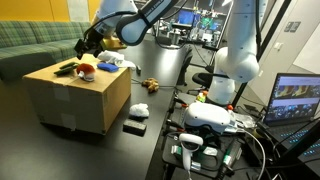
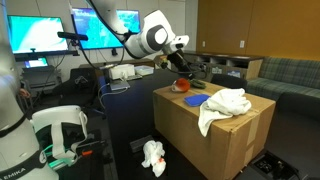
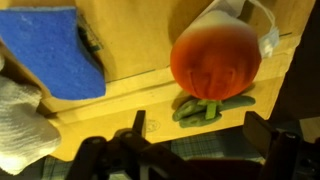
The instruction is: Remove the brown moose, white plastic, toy vegetable, put them on the table and put the white cloth, blue sponge and black whiteboard eraser on the box
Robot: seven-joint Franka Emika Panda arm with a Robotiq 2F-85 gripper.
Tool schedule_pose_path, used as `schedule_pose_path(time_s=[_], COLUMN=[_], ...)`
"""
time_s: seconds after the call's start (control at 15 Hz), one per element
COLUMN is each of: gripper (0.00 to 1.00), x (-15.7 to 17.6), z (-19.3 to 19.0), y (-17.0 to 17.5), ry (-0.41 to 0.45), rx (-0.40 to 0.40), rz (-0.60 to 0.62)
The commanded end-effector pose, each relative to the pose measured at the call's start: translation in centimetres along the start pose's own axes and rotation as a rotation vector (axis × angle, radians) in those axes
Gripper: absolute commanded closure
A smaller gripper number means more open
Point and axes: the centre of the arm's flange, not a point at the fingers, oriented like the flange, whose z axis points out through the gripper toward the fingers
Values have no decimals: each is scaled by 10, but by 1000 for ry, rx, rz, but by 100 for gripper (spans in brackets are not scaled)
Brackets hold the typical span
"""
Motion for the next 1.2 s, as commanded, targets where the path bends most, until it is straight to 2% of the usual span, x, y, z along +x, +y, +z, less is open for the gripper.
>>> schedule_pose_path(time_s=[0.0, 0.33, 0.87, 0.93, 1.0, 1.13], gripper=[0, 0, 0, 9, 26, 42], x=[-12, -20, -21, -23, -23, -22], z=[6, 27, 56, 60, 62, 65], y=[3, 3, -1, -2, -2, -1], ry=[-12, -50, -40, -34, -33, -28], rx=[59, 88, 140, 139, 140, 142], rz=[-14, 0, 2, -2, -4, -9])
